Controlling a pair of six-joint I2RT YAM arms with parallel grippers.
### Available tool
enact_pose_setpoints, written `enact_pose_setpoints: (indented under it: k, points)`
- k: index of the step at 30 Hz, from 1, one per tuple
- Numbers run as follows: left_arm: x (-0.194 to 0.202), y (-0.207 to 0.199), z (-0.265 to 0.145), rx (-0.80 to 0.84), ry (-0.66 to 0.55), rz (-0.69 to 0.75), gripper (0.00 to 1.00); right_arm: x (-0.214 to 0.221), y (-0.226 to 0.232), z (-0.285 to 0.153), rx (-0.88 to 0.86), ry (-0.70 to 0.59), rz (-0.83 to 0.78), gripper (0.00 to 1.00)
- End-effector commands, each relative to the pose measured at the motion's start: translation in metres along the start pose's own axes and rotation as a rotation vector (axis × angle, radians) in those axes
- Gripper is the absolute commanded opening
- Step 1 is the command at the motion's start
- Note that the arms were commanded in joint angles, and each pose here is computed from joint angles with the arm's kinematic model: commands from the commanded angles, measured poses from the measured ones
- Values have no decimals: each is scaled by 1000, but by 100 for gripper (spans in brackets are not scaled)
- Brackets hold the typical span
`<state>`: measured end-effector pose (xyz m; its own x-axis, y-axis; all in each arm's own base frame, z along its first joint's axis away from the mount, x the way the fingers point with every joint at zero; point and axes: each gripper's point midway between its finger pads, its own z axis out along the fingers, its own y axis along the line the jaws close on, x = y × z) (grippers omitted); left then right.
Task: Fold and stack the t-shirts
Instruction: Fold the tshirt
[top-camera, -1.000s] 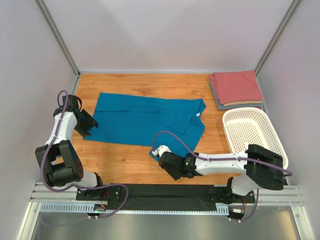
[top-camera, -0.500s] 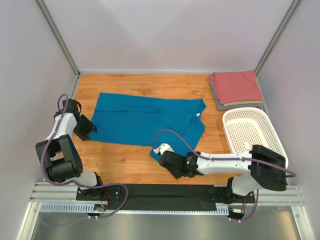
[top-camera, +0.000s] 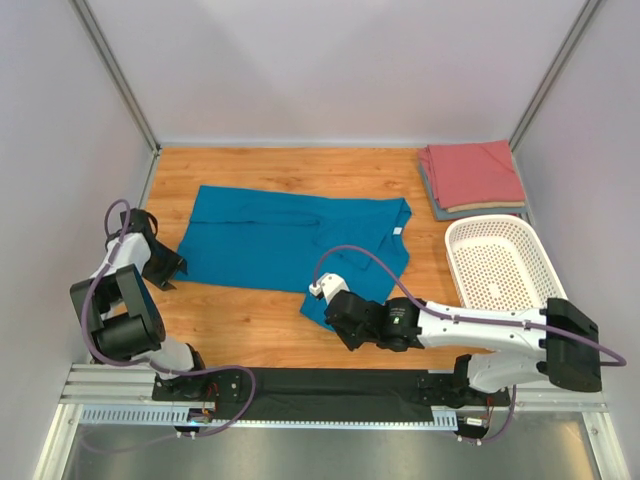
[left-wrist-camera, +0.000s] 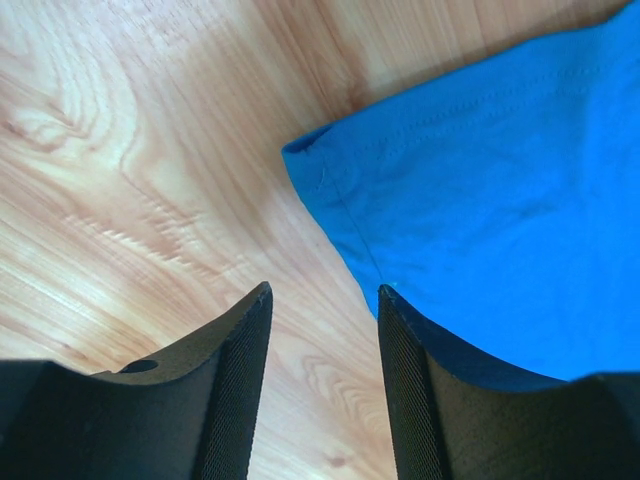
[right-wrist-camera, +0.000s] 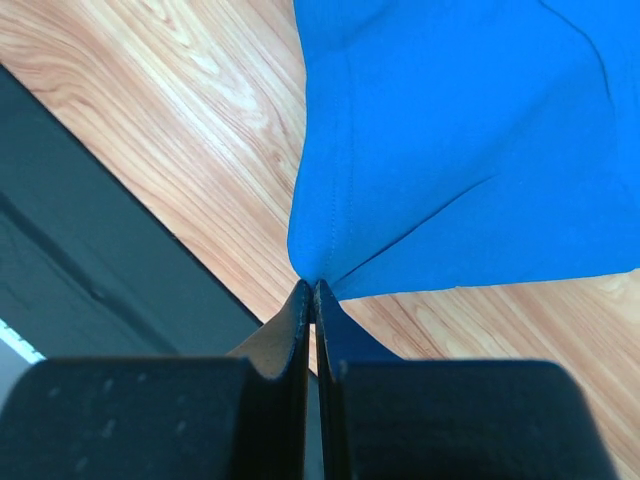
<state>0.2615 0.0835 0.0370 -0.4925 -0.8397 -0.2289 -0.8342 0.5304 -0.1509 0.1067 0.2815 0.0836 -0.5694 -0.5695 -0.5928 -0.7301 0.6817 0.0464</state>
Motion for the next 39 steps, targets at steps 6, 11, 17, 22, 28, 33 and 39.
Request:
enact_pose_setpoints:
  k: [6,11,17,22,28,33,39]
  points:
    - [-13,-4,19,-32,-14,-116,51,-24,14,-16,-99,-101,-27,0]
    - [-21,-4,26,-76,-11,-137,47,-28,14,-23,-108,-120,-45,0]
    - [-28,-6,25,-69,-44,-146,46,-30,2,-25,-70,-131,-35,0]
    - [-34,-4,27,-92,-54,-123,46,-34,-3,-28,-53,-137,-25,0]
    - [-40,-6,26,-83,-72,-103,21,-34,-10,-26,-23,-123,-8,0]
    - [-44,-15,22,-75,-84,-62,0,-41,-26,-30,47,-119,23,0]
    - [-54,-31,18,-51,-97,-9,0,-62,-41,-35,38,-146,94,0]
